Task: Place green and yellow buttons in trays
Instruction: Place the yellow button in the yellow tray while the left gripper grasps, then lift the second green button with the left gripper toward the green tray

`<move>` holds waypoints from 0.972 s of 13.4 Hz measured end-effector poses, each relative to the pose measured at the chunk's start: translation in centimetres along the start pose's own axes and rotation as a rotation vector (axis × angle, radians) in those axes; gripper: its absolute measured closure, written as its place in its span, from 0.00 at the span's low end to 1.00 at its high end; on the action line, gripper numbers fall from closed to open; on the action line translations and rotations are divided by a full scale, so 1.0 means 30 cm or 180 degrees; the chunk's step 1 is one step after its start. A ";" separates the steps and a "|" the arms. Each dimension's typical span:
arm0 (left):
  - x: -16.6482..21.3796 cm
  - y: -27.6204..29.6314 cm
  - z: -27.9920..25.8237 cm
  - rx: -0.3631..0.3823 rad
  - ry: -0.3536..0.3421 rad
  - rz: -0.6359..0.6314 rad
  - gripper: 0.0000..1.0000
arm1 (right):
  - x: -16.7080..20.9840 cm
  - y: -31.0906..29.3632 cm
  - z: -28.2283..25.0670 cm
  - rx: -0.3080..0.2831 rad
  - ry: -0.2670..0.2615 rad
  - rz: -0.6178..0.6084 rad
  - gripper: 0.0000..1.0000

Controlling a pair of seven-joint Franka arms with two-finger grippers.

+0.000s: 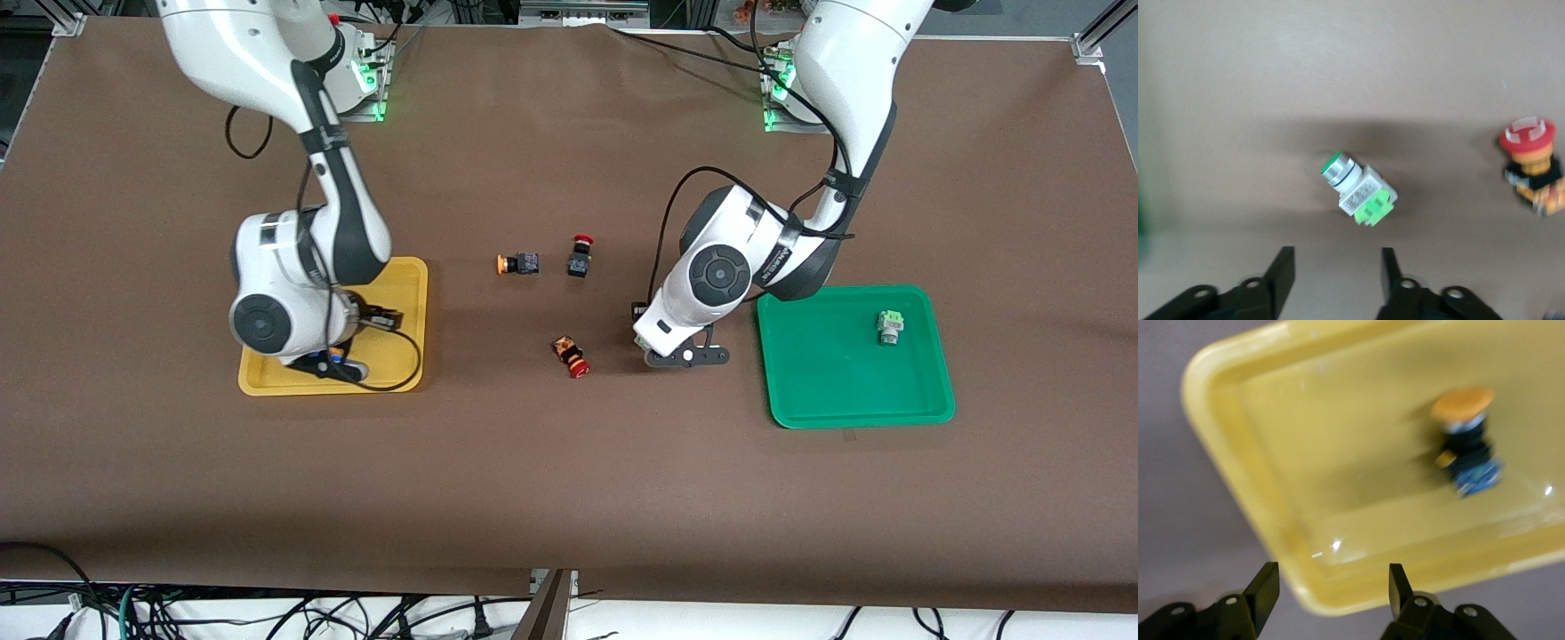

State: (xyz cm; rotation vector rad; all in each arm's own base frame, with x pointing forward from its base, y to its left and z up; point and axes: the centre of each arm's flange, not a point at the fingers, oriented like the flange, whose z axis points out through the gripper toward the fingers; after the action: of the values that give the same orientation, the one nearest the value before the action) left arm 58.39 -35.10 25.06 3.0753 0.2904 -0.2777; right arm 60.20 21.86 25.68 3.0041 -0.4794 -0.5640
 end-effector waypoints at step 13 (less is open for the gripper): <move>0.018 0.034 0.206 -0.0126 0.0093 -0.1076 0.12 | -0.451 -0.462 0.347 0.0205 -0.0250 0.1489 0.01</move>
State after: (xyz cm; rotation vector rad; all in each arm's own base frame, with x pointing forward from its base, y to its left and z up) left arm 58.02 -36.36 18.90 2.9794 0.8085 -0.2331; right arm 48.52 39.33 19.24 2.7797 -1.1792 -0.6306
